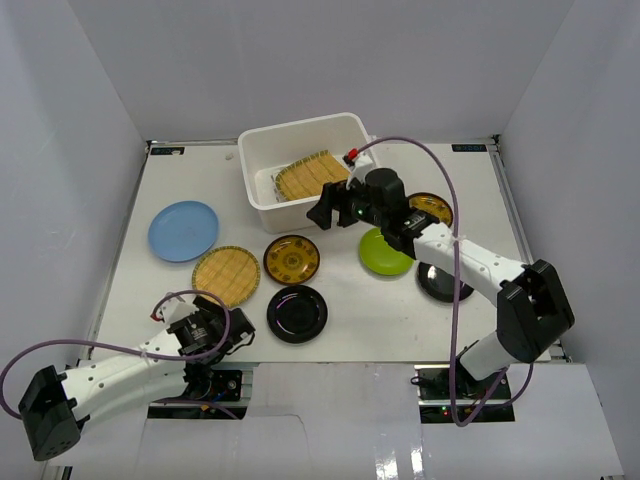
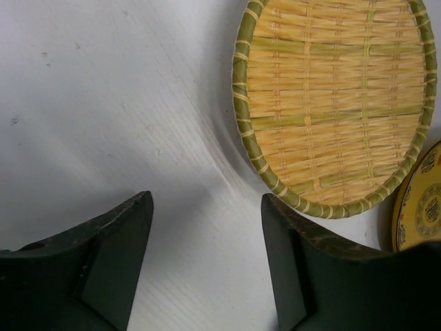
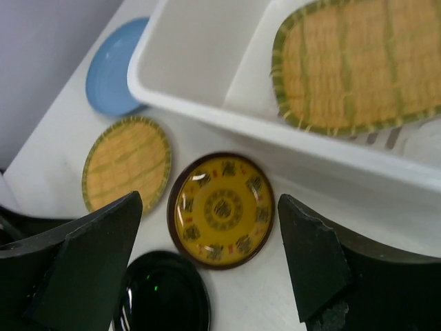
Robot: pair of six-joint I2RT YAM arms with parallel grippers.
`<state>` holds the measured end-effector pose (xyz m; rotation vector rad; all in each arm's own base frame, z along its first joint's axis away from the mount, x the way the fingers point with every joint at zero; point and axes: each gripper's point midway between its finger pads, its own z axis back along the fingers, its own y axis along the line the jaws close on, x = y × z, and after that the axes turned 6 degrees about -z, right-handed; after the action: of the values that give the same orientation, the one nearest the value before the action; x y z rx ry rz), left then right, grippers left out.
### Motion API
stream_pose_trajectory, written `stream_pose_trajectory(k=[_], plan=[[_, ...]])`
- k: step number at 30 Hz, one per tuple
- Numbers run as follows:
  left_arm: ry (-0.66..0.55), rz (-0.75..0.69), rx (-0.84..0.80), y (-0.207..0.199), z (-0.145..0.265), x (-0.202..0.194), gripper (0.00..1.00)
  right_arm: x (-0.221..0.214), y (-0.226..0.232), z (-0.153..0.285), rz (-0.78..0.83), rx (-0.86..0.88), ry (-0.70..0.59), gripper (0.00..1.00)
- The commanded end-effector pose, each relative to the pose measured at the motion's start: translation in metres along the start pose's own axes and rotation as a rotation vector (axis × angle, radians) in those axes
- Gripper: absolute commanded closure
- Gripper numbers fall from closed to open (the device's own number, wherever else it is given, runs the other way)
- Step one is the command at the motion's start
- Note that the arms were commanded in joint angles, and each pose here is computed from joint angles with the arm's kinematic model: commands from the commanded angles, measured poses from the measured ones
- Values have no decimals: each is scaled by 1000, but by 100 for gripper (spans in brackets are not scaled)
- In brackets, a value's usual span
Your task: Place the plates into the plastic bin on the countertop
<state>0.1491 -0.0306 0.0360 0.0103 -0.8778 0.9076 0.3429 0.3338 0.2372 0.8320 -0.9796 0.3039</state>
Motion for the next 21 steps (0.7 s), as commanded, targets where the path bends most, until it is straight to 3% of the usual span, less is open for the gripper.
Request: stream_pose_trajectory(k=[1, 3, 5, 6, 14, 18, 19, 21], plan=[[-54, 246, -55, -23, -10, 6, 29, -12, 36, 7, 28, 133, -2, 15], [-64, 274, -86, -36, -14, 9, 31, -25, 46, 10, 41, 156, 22, 16], [-67, 212, -91, -39, -19, 9, 31, -42, 52, 13, 46, 172, 50, 18], [-74, 264, -108, -49, -23, 16, 31, -43, 54, 15, 51, 177, 51, 18], [-27, 236, -216, -71, -37, 12, 32, -62, 61, 26, 65, 201, 83, 21], [13, 211, -173, -66, -51, 5, 49, -62, 59, 26, 67, 189, 85, 21], [20, 199, -162, -65, -52, 3, 58, -61, 59, 26, 67, 188, 84, 21], [30, 179, -152, -64, -50, 3, 67, -60, 59, 27, 69, 181, 81, 21]])
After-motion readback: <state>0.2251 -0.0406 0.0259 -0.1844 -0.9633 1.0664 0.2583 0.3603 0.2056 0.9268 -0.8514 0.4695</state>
